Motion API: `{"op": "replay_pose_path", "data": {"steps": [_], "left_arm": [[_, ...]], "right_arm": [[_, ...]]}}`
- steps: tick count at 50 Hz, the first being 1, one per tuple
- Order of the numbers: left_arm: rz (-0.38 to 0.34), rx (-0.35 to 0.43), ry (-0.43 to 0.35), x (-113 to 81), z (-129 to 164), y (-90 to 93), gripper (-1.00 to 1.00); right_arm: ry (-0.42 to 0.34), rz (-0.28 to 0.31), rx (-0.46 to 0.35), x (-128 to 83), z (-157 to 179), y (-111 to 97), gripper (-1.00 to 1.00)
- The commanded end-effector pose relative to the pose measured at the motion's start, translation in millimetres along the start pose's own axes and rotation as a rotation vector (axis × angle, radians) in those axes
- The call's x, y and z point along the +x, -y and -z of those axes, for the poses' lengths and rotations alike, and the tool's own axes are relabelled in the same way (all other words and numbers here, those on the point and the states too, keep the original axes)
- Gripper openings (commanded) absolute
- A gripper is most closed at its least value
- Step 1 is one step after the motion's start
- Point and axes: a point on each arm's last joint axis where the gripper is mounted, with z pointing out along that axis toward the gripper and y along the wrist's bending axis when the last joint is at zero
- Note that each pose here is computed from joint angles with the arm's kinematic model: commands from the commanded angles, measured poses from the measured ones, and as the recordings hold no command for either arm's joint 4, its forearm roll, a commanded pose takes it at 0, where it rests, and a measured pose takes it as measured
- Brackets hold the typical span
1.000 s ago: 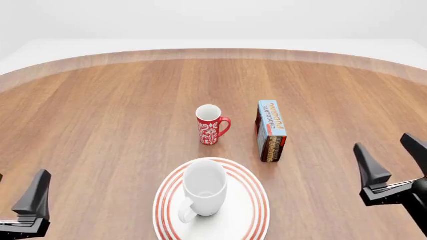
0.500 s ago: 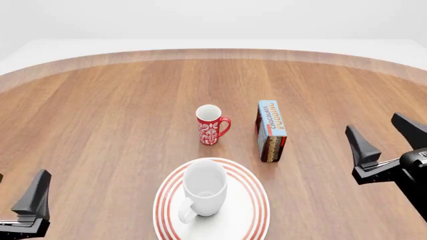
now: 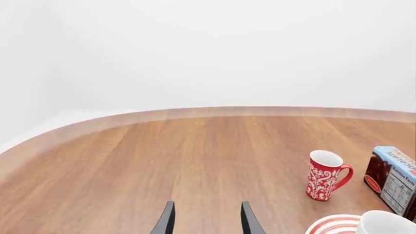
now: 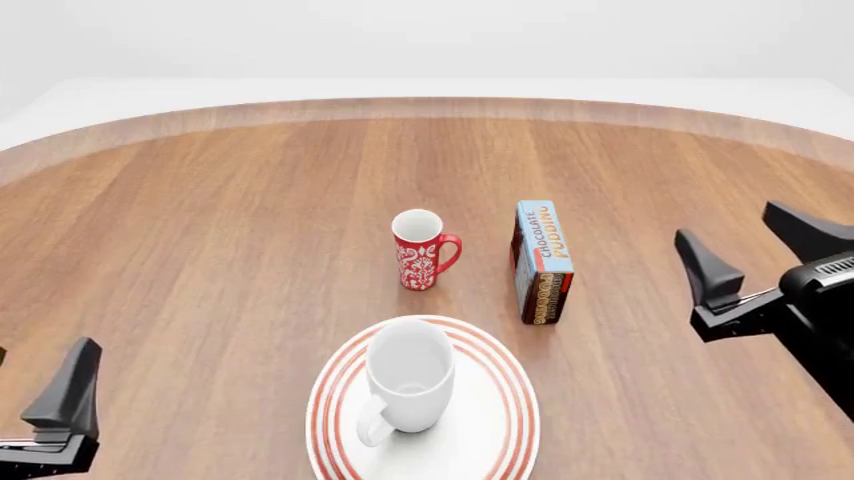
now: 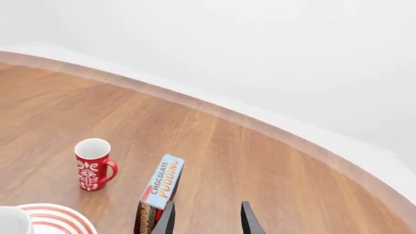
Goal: Pick up the white mug and put it on the plate, and put the chocolate pudding to the right of the plate.
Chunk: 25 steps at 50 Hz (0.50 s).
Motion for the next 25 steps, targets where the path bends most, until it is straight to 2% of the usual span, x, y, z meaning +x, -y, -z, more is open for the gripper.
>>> {"op": "replay_pose_path", "data": {"steps": [1,7,15,18,25], "left_arm": [[0.005,0.0,0.001,-0.2,-1,0.0,1.0],[0.007,0.0,0.002,-0.2,0,0.0,1.0],[0.011,-0.001,0.003,-0.1,1,0.0,1.0],[0.012,-0.001,0.003,0.1,1,0.0,1.0],[0.013,-0.002,0.003,0.2,2,-0.1,1.0]], "right_arm": [[-0.011,-0.006,-0.02,-7,-9,-1,1.0],[-0.022,-0.02,-0.033,-12,-14,-1,1.0],[-0.028,-0.006,-0.047,-14,-21,-3,1.0],[-0.029,0.018,-0.041,-12,-23,-2,1.0],[-0.043,0.005,-0.052,-14,-30,-3,1.0]]}}
